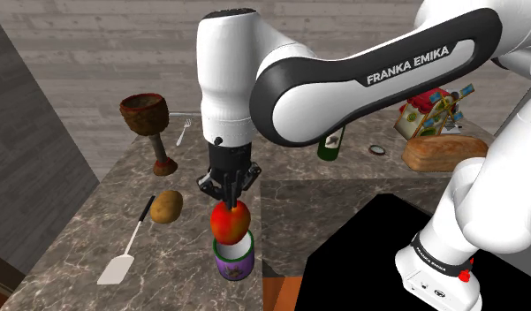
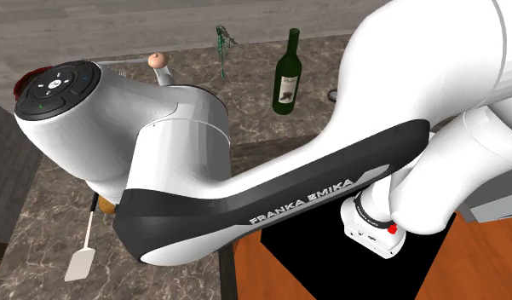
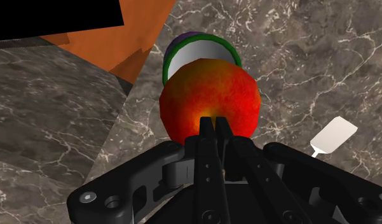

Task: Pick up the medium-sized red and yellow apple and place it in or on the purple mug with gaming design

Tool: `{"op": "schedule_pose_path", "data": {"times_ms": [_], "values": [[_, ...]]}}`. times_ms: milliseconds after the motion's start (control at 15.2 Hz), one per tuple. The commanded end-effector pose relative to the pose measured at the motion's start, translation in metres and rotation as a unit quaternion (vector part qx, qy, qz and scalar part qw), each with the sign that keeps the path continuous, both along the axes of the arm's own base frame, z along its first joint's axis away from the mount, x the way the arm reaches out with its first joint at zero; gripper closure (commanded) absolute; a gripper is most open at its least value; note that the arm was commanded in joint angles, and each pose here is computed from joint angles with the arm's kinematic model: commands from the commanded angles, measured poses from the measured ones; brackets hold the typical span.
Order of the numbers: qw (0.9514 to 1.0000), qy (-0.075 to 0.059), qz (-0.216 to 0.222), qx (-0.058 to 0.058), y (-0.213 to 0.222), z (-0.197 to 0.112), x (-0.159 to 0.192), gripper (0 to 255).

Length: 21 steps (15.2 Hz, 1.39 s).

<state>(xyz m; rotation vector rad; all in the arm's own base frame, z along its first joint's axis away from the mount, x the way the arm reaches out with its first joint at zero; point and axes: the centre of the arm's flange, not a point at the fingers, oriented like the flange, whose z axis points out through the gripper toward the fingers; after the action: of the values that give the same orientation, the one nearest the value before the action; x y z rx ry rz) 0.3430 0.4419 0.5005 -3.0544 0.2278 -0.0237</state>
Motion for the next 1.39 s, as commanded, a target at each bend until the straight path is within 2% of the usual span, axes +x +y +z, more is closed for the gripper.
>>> {"op": "schedule_pose_path", "data": {"times_ms": [0, 264, 330, 660, 924, 1320], "values": [[1.0000, 0.000, 0.000, 0.000, 0.000, -0.001, 0.000, 255], [1.0000, 0.000, 0.000, 0.000, 0.000, -0.001, 0.000, 255], [1.0000, 0.000, 0.000, 0.000, 0.000, -0.001, 0.000, 0], [1.0000, 0.000, 0.000, 0.000, 0.000, -0.001, 0.000, 0], [1.0000, 0.000, 0.000, 0.000, -0.004, 0.049, -0.001, 0], [1.0000, 0.000, 0.000, 0.000, -0.004, 0.049, -0.001, 0]]}}
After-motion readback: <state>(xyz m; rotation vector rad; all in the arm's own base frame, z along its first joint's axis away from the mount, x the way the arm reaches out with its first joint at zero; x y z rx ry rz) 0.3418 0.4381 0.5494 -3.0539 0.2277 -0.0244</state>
